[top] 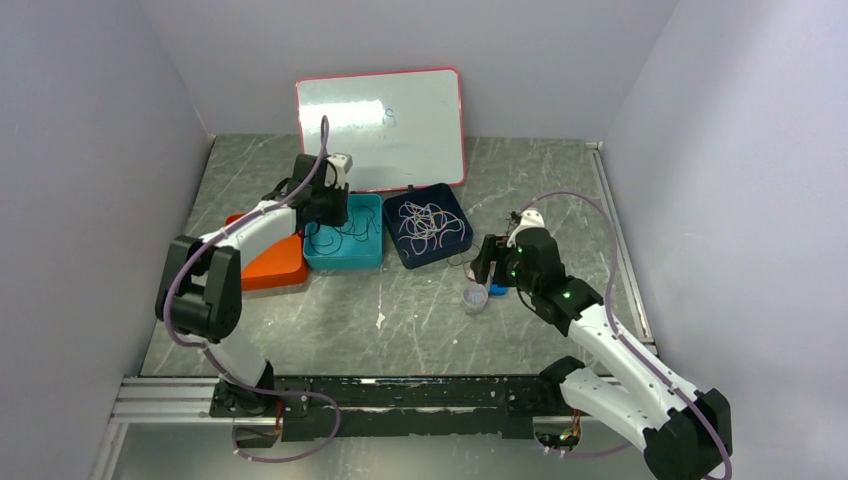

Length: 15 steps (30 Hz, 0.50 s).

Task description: Untangle the cables

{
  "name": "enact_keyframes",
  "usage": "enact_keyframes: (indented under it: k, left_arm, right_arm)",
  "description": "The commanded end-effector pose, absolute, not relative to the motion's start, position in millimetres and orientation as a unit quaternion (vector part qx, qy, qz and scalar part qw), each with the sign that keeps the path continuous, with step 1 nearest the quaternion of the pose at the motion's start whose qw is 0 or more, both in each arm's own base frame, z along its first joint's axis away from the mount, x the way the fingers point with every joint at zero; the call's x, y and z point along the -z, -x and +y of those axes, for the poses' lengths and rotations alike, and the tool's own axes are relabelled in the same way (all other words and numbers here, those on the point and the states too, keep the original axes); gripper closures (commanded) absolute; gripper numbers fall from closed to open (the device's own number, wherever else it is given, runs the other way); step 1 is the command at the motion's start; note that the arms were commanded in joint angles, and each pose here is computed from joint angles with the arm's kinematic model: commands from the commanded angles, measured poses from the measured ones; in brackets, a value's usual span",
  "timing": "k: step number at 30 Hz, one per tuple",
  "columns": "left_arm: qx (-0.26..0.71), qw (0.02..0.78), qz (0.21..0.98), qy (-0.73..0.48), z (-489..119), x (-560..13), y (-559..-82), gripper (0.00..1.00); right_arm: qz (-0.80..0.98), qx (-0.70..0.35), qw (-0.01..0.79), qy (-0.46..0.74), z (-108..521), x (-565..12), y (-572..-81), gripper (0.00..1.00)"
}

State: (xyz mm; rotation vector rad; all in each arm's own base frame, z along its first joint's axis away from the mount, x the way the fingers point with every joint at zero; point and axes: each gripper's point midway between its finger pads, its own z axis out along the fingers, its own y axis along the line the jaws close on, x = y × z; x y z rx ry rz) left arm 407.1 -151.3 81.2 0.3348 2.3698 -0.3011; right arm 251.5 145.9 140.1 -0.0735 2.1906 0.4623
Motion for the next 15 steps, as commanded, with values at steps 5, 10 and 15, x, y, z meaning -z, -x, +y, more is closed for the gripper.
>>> enact_keyframes:
  k: [5,10,15]
  left_arm:
    - [0.132,0.414,0.893,-0.116,-151.4,-145.2,-401.1,0.68]
    - [0.149,0.424,0.888,-0.102,-147.1,-156.8,-373.6,0.66]
    - [0.179,0.437,0.877,-0.086,-145.5,-172.5,-343.3,0.65]
  right_arm:
    - [0.89,-0.093,0.444,-0.035,111.8,-145.3,-266.1,0.27]
    - [0.902,-0.093,0.421,-0.02,120.1,-136.5,-270.4,0.29]
    - [0.914,-0.09,0.395,-0.004,129.1,-123.5,-277.8,0.32]
